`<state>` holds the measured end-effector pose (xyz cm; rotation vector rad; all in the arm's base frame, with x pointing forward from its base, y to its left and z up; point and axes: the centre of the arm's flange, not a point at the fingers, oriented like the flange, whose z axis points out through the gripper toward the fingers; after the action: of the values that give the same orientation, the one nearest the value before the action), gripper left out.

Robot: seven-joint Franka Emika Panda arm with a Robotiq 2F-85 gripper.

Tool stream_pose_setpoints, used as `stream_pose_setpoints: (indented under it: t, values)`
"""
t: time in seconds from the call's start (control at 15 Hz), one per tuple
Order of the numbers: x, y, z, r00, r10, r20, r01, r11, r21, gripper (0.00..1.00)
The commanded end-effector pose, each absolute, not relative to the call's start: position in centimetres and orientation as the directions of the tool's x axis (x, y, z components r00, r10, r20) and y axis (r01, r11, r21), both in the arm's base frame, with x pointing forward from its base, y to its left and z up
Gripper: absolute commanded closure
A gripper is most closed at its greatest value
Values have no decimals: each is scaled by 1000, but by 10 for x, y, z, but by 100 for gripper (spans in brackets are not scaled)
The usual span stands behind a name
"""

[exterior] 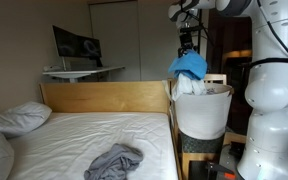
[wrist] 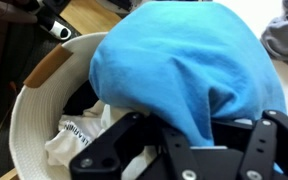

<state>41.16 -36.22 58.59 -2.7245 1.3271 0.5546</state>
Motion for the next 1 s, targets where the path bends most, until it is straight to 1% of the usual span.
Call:
stream_pose_setpoints:
  t: [0.0,0.27,0.47,0.73,0.93]
  values:
    - [408,-271,585,686,-630,-363,-678,-735,-6,91]
    - [431,-176,631,825,-484,-293,-530,-842,-101,91]
    - [427,-104,681,907,-376,-191,-409,-896,-176,91]
    - [413,-2,748,962,-272,2,-263,-933,-245,92]
    - [410,69,780,964,-214,156,-164,-946,-281,92]
